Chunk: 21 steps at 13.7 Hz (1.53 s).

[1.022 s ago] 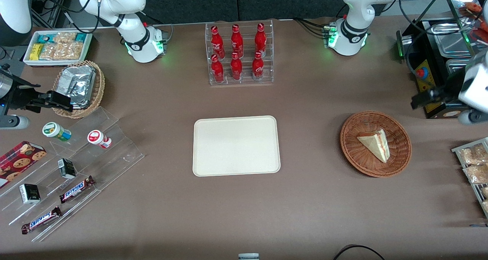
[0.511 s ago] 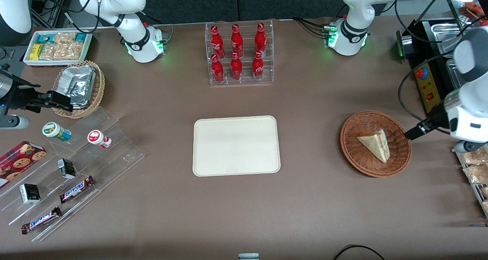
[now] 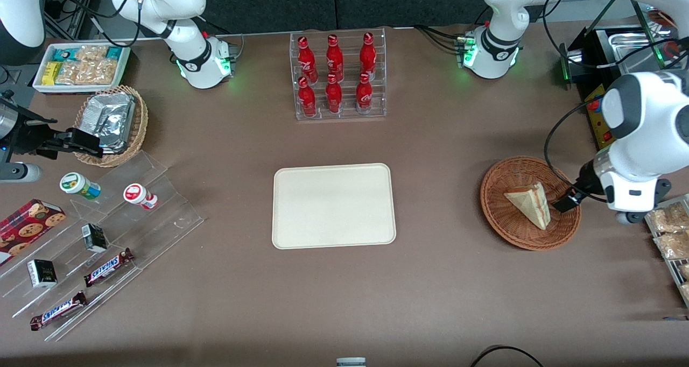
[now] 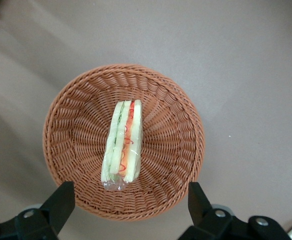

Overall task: Place sandwich from basket to tray
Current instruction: 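Lower the open left gripper around the wrapped sandwich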

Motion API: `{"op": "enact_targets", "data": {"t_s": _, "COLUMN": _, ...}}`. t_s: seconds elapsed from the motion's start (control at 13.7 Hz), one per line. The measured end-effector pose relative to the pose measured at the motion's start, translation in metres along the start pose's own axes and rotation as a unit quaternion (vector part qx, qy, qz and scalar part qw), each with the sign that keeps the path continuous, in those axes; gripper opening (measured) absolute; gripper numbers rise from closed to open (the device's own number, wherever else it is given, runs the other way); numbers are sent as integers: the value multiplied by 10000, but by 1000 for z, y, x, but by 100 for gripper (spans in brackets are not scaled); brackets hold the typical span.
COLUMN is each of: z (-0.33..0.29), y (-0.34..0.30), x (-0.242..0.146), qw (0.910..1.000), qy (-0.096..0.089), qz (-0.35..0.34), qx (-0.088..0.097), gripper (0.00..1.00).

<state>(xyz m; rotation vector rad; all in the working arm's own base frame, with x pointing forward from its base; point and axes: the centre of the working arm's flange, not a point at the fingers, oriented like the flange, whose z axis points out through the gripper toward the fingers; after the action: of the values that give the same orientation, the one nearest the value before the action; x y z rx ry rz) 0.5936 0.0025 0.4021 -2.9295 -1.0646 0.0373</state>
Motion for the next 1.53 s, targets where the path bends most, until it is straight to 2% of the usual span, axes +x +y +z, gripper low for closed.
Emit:
{"op": "enact_targets", "data": {"t_s": 0.58, "z": 88, "y": -18, "x": -27, "qw": 9995, "qy": 195, "qz": -143, "qx": -202, "gripper": 100}}
{"op": "enact_targets", "data": {"t_s": 1.09, "z": 114, "y": -26, "x": -39, "qw": 9995, "qy": 172, "qz": -186, "qx": -196, "gripper": 100}}
{"op": "enact_targets", "data": {"t_s": 1.53, "z": 135, "y": -27, "x": -41, "qw": 9997, "qy": 78, "qz": -200, "qx": -129, "gripper": 100}}
